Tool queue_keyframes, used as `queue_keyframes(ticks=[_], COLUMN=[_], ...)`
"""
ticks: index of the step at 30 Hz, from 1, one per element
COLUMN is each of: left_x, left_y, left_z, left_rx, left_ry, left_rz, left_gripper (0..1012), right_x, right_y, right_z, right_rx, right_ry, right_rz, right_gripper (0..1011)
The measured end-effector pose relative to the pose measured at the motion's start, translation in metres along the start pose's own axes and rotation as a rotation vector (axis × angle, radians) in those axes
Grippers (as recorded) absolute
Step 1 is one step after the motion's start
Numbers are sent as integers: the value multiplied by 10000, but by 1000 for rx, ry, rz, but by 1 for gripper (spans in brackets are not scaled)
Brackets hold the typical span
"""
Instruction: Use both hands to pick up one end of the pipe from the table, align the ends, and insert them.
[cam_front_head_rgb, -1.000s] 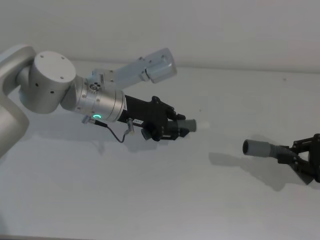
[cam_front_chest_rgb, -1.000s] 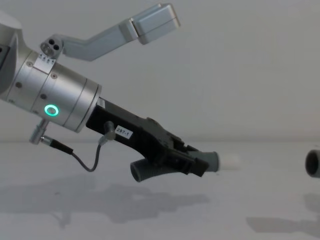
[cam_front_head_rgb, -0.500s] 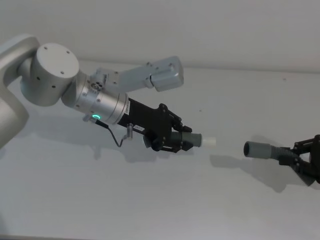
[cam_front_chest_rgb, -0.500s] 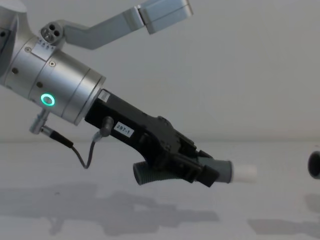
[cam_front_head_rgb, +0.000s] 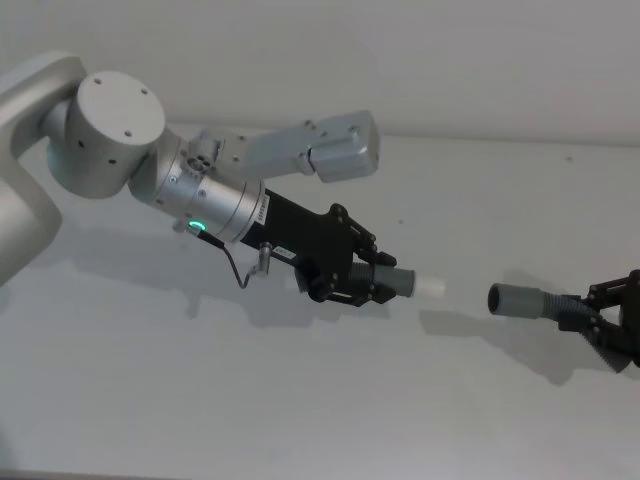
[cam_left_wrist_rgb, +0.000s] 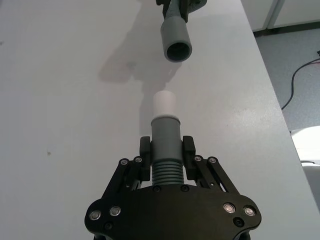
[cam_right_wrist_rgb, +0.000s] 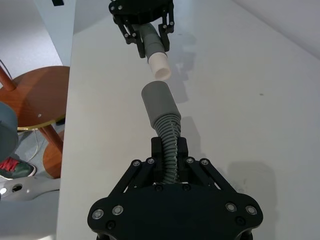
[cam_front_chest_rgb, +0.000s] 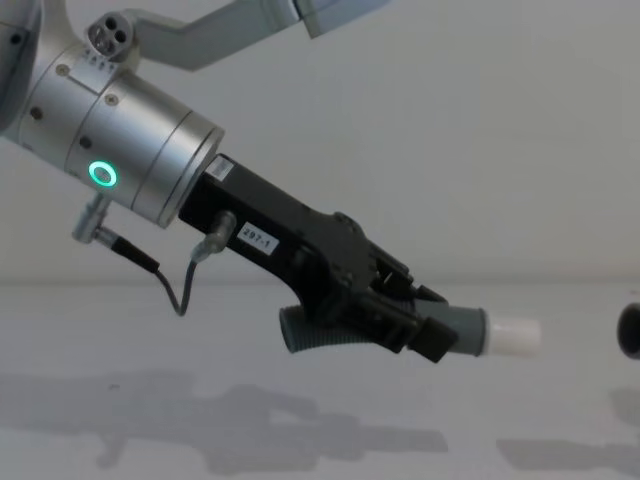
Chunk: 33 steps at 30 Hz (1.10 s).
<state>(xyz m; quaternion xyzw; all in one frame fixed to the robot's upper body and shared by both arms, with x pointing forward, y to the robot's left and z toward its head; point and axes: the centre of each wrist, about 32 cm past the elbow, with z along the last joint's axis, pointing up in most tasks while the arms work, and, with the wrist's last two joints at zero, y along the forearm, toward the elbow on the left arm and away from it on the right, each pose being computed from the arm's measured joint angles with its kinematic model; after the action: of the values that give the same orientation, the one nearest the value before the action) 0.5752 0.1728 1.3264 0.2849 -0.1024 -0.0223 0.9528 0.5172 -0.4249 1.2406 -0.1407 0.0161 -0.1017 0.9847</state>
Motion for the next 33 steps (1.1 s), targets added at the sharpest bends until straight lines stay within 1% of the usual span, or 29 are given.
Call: queue_keyframes(ticks=[7,11,19,33], left_x=[24,38,66,110], left_y=[-23,-38,-73,-147], left_z=[76,105,147,191], left_rx=[-10,-14,-24,-37], left_ry=[-30,-38,-47,-52], left_rz=[-11,-13,-17,-33], left_gripper=[368,368,368,368], right_x=[1,1,1,1], right_y=[-2,-2,-2,-2], right_z=[0,1,1,1], right_rx=[-1,-1,-1,-1], right_ry=[0,0,0,0], right_rz=[1,1,2,2], right_gripper=[158,158,158,158])
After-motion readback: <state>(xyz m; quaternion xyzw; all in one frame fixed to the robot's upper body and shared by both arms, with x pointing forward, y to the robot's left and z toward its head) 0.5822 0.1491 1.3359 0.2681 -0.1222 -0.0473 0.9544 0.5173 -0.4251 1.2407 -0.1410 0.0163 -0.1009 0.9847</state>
